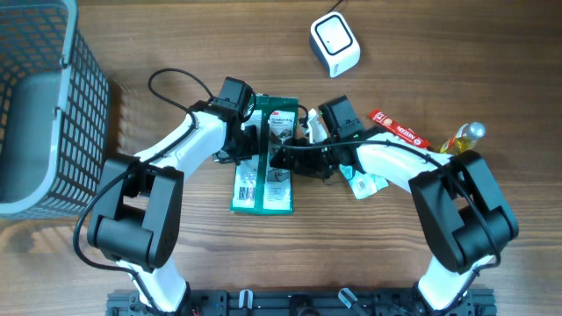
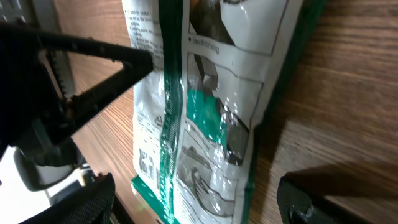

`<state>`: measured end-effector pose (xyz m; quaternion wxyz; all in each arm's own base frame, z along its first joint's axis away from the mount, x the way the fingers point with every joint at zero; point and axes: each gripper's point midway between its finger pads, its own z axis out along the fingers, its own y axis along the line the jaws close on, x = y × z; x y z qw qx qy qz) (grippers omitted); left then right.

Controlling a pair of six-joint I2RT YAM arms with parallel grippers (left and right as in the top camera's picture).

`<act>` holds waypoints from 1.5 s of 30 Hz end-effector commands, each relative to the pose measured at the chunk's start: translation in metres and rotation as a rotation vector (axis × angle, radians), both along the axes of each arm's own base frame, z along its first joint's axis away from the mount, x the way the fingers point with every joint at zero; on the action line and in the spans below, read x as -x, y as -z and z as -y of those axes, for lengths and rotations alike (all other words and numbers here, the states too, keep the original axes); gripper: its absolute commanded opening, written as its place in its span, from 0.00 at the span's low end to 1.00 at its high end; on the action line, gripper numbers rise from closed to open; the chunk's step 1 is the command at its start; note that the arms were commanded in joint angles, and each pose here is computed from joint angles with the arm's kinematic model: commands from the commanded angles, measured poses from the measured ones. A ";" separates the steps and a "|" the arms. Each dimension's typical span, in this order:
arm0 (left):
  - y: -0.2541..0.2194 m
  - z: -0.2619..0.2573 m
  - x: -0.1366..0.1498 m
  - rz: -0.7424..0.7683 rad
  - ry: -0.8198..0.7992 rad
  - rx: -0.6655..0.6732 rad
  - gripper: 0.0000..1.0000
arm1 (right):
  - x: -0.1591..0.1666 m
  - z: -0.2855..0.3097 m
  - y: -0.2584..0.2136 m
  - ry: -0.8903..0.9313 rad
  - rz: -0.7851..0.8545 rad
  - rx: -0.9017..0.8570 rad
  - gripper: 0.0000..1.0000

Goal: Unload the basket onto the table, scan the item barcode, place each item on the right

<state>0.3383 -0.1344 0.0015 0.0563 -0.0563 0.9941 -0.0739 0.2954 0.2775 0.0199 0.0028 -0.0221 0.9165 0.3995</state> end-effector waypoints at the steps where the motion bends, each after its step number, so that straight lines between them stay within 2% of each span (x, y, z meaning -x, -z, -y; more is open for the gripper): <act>1: 0.011 -0.006 0.011 -0.034 0.014 -0.040 0.07 | 0.011 0.019 0.053 0.082 -0.118 0.139 0.86; 4: 0.012 -0.009 0.013 -0.044 0.003 -0.053 0.04 | 0.010 0.018 0.053 0.094 -0.128 0.135 0.86; 6: 0.012 -0.022 0.014 -0.047 -0.070 -0.117 0.04 | 0.008 0.016 0.052 0.099 -0.123 0.129 0.86; 10: 0.013 -0.025 0.016 -0.054 -0.079 -0.135 0.04 | 0.008 0.014 0.051 0.092 -0.111 0.123 0.86; 13: 0.013 -0.037 0.020 -0.069 -0.145 -0.183 0.04 | 0.009 0.012 0.051 0.086 -0.108 0.123 0.86; 21: 0.013 -0.056 0.024 -0.108 -0.210 -0.195 0.04 | 0.008 0.012 0.051 0.086 -0.105 0.121 0.86; 32: 0.013 -0.052 0.025 -0.112 -0.205 -0.181 0.05 | 0.007 0.012 0.051 0.089 -0.095 0.129 0.86; 41: 0.013 -0.052 0.025 -0.112 -0.205 -0.181 0.05 | 0.026 -0.025 0.049 0.040 -0.065 0.126 0.86; 45: 0.013 -0.052 0.025 -0.112 -0.204 -0.181 0.04 | 0.031 -0.043 0.054 0.030 -0.057 0.099 0.79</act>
